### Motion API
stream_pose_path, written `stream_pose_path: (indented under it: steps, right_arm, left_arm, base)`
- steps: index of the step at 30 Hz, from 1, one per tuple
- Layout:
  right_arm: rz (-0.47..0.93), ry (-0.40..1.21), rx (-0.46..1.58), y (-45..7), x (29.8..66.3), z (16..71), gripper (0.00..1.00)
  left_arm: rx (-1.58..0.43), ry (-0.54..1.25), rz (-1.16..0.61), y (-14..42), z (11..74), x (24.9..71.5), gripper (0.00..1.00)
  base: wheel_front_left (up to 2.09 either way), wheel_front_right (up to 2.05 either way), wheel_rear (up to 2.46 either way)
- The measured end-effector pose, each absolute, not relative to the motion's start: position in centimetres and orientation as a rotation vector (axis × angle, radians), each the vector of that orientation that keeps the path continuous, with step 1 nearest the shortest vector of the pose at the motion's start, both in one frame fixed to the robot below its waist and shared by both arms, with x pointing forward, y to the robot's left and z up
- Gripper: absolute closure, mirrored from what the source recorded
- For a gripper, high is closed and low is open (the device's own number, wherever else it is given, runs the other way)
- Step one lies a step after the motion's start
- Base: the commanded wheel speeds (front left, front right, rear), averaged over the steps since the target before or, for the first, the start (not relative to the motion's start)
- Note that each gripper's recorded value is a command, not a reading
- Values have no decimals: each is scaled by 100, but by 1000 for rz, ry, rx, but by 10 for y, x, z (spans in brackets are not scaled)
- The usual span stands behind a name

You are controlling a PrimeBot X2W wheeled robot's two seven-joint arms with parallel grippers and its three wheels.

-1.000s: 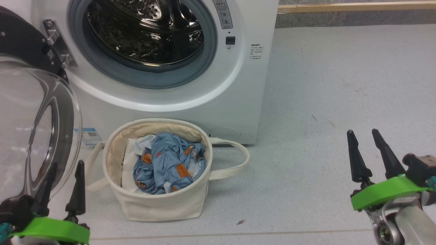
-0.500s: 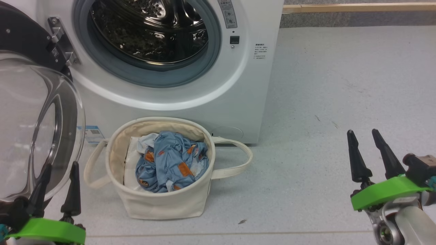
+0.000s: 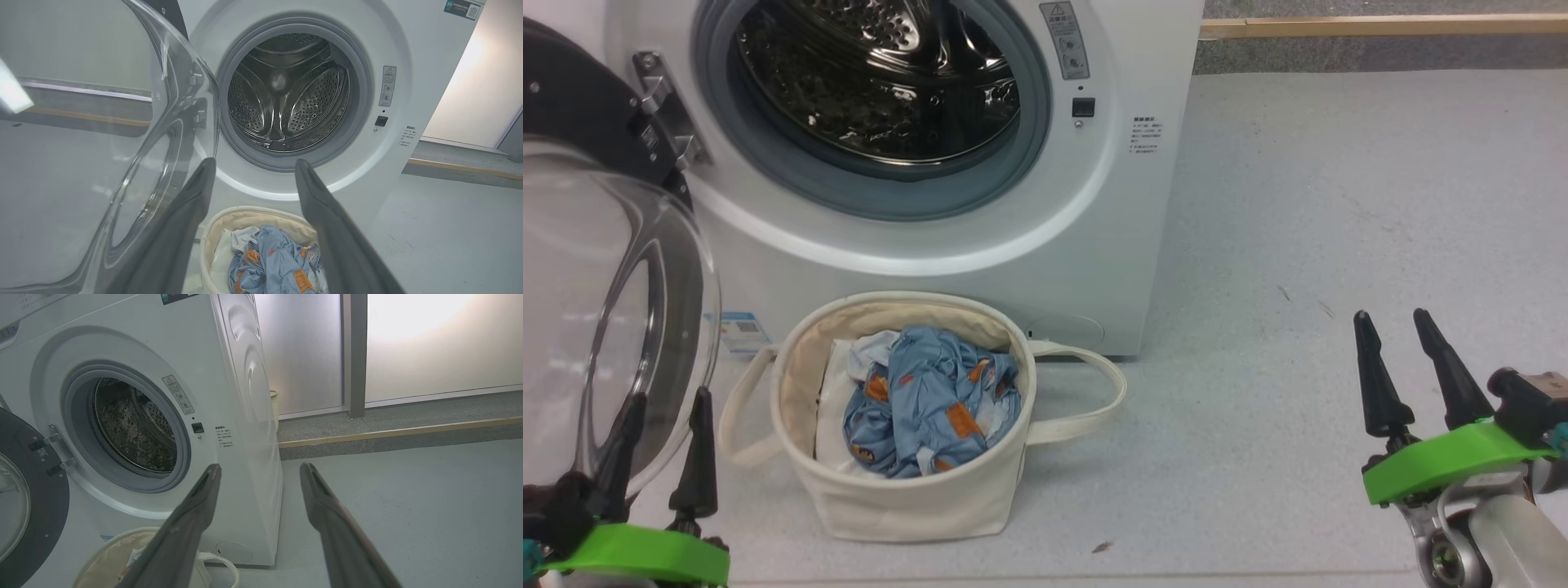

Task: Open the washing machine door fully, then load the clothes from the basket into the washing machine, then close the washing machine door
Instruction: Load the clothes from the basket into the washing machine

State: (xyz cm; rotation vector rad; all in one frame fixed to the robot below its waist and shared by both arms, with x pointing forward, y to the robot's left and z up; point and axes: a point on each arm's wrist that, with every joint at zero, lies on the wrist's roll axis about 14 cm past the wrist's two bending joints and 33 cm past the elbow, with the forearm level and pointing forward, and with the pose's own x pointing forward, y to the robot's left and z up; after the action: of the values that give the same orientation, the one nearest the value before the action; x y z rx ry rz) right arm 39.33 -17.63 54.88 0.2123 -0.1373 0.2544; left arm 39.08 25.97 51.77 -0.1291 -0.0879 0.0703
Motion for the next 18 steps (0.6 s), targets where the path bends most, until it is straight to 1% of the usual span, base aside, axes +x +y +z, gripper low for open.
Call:
stream_pose_path:
  steps: [9, 18]
  right_arm:
    - [260, -136, 213, -174, 394, 548, 0]
    - [264, -136, 214, -173, 395, 549, 0]
  left_arm:
    - [-123, -88, 79, 263, 518, 389, 0]
    - [-125, -94, 104, 269, 518, 387, 0]
  base:
    - [154, -127, -28]
    - [124, -124, 0]
